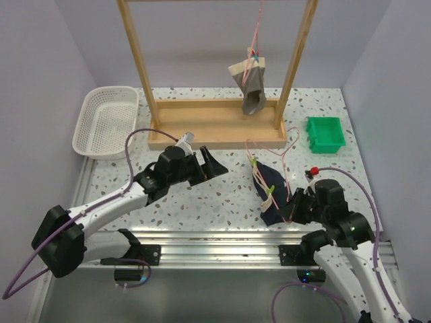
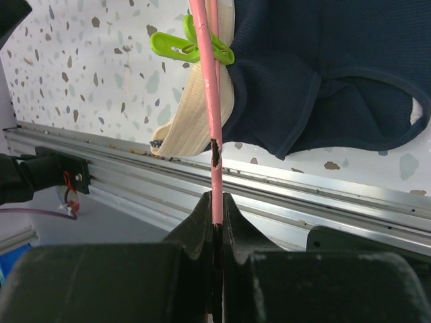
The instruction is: Remove the underwear clipped to the hanger
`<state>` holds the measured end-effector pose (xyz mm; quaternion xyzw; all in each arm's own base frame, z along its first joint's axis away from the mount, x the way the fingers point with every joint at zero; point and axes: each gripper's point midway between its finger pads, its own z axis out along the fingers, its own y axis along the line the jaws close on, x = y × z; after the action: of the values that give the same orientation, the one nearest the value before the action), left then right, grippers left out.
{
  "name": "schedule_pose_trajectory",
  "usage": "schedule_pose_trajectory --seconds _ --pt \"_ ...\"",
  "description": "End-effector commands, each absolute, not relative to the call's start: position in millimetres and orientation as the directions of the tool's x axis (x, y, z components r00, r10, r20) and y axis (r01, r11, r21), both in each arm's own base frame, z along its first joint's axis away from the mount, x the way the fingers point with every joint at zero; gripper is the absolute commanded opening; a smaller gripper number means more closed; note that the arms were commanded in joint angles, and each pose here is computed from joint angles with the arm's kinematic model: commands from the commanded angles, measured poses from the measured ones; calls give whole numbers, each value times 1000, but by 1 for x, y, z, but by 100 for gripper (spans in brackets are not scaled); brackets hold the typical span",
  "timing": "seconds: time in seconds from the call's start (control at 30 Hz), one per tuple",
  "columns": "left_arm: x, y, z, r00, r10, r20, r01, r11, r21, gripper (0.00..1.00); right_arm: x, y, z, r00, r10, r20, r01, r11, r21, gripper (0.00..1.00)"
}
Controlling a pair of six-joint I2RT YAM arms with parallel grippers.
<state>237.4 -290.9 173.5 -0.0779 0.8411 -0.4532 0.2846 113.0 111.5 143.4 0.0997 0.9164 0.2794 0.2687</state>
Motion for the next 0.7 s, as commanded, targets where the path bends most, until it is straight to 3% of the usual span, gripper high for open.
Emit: schedule_pose_trajectory --seconds 0.0,0.27,0.67 --pt "259 -308 201 -777 -471 -417 125 534 -836 100 116 123 150 -835 300 -461 -47 796 604 0" --pt "270 -343 166 -810 -443 -384 52 598 -800 99 104 122 133 -884 220 -412 -62 819 571 0" --pt "279 -386 114 -890 -387 -241 -124 714 -689 87 92 106 118 -897 155 -414 -72 872 484 0"
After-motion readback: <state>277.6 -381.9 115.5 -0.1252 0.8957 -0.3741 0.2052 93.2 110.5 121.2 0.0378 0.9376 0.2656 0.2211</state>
